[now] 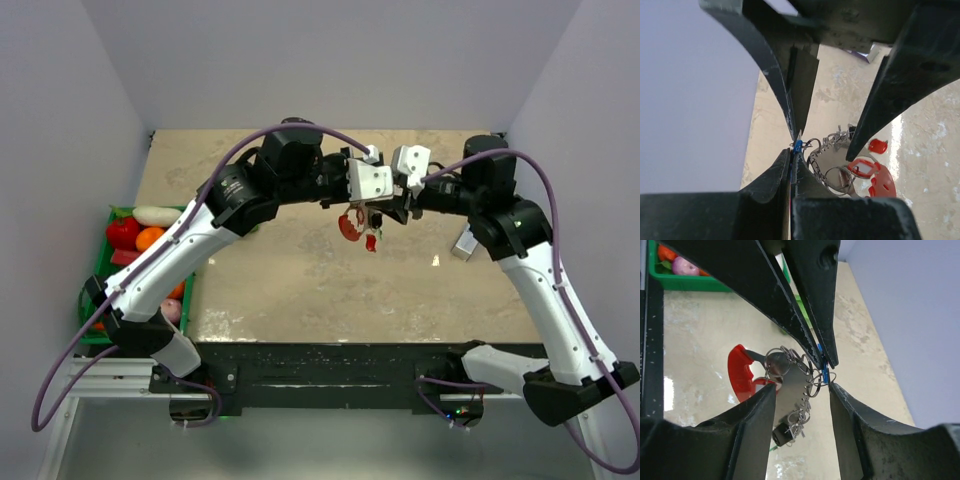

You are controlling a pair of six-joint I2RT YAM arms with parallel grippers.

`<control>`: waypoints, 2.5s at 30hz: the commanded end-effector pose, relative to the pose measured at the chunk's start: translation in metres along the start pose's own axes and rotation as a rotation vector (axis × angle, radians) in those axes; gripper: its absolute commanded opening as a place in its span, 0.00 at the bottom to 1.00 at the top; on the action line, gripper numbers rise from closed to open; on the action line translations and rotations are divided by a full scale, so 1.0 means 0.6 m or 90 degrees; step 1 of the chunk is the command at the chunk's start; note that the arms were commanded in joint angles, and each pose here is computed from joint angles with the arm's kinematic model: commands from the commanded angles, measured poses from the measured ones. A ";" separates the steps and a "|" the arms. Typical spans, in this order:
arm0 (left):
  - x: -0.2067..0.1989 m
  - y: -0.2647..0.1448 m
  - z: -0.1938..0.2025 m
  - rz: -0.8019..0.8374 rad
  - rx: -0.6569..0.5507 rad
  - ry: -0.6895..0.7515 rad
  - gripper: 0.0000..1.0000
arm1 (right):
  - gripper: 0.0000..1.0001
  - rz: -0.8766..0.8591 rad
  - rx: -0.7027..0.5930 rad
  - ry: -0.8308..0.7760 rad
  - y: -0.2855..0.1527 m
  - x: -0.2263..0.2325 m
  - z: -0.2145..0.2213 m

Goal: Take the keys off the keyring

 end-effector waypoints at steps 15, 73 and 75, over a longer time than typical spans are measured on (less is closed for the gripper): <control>0.052 -0.014 -0.009 -0.177 0.018 -0.025 0.00 | 0.53 -0.118 -0.037 -0.166 -0.066 0.064 -0.057; 0.027 -0.006 0.025 -0.161 0.077 -0.042 0.00 | 0.45 0.191 -0.043 -0.010 0.036 -0.073 0.006; 0.022 -0.009 0.024 -0.147 0.071 -0.041 0.00 | 0.45 0.201 -0.045 -0.010 0.039 -0.079 0.005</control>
Point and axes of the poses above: each gripper's point midway between its finger pads, its own y axis out along the fingers, its own x axis along the line the jaws close on, z = x × y, the point moved 8 cm from there along -y, back along the fingers, and after that the axes turned 4 degrees about y, right-handed, at the moved point
